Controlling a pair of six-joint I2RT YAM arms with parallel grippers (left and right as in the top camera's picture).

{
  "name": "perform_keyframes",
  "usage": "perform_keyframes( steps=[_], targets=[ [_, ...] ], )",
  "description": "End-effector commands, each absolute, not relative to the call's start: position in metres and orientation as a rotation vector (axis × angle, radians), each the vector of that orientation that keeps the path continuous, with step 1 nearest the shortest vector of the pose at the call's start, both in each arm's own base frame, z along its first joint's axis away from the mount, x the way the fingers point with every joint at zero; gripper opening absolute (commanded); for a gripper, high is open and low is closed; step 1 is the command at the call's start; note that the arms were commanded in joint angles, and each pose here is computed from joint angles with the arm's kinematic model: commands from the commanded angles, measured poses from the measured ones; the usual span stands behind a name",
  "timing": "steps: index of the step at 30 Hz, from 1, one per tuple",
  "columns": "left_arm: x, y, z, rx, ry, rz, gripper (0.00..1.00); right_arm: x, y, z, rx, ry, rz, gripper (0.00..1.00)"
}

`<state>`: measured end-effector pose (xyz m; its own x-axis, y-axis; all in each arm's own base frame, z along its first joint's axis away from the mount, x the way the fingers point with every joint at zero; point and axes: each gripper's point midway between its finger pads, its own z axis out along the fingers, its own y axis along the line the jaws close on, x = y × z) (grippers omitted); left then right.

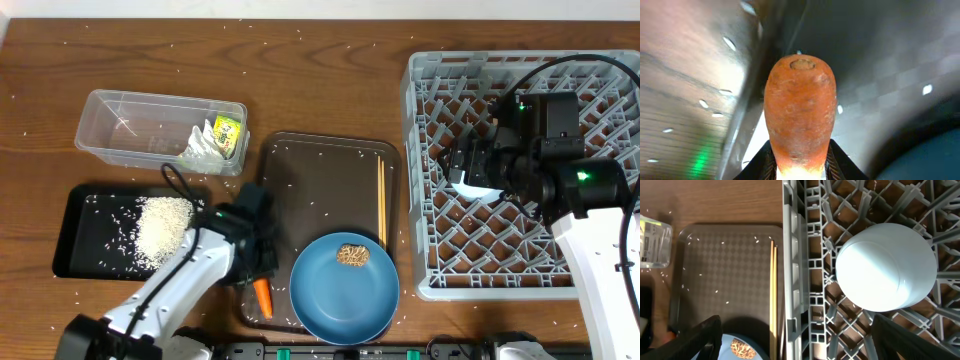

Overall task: Sort waste into correct bins and load items into the dishwasher rack
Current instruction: 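Carry the carrot left onto the black tray and open the left gripper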

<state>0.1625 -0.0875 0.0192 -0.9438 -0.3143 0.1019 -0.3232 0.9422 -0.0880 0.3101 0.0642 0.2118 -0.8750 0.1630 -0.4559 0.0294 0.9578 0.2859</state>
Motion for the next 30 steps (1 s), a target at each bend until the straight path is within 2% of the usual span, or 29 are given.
perform_keyframes(
  steps=[1,7,11,20,26,27,28,30],
  targets=[
    [0.185,-0.082,0.042,0.596,-3.061,0.230,0.24,0.309,0.063,0.215,0.152,2.607,0.382,0.88],
    [0.215,-0.043,0.079,0.935,-3.111,0.321,0.21,0.309,0.063,0.215,0.151,2.604,0.382,0.88],
    [0.230,0.005,0.098,1.297,-3.107,0.359,0.21,0.309,0.063,0.215,0.151,2.604,0.381,0.88],
    [0.228,0.114,0.098,1.919,-2.922,0.231,0.21,0.310,0.064,0.216,0.150,2.599,0.383,0.89],
    [0.223,0.136,0.074,2.003,-2.786,0.193,0.22,0.310,0.064,0.215,0.150,2.600,0.382,0.89],
    [0.221,0.137,0.070,2.004,-2.764,0.191,0.24,0.310,0.064,0.215,0.151,2.601,0.382,0.89],
    [0.220,0.137,0.066,2.002,-2.743,0.188,0.33,0.309,0.064,0.215,0.151,2.604,0.382,0.89],
    [0.217,0.138,0.060,1.995,-2.717,0.189,0.33,0.309,0.064,0.215,0.151,2.605,0.382,0.89]
  ],
)
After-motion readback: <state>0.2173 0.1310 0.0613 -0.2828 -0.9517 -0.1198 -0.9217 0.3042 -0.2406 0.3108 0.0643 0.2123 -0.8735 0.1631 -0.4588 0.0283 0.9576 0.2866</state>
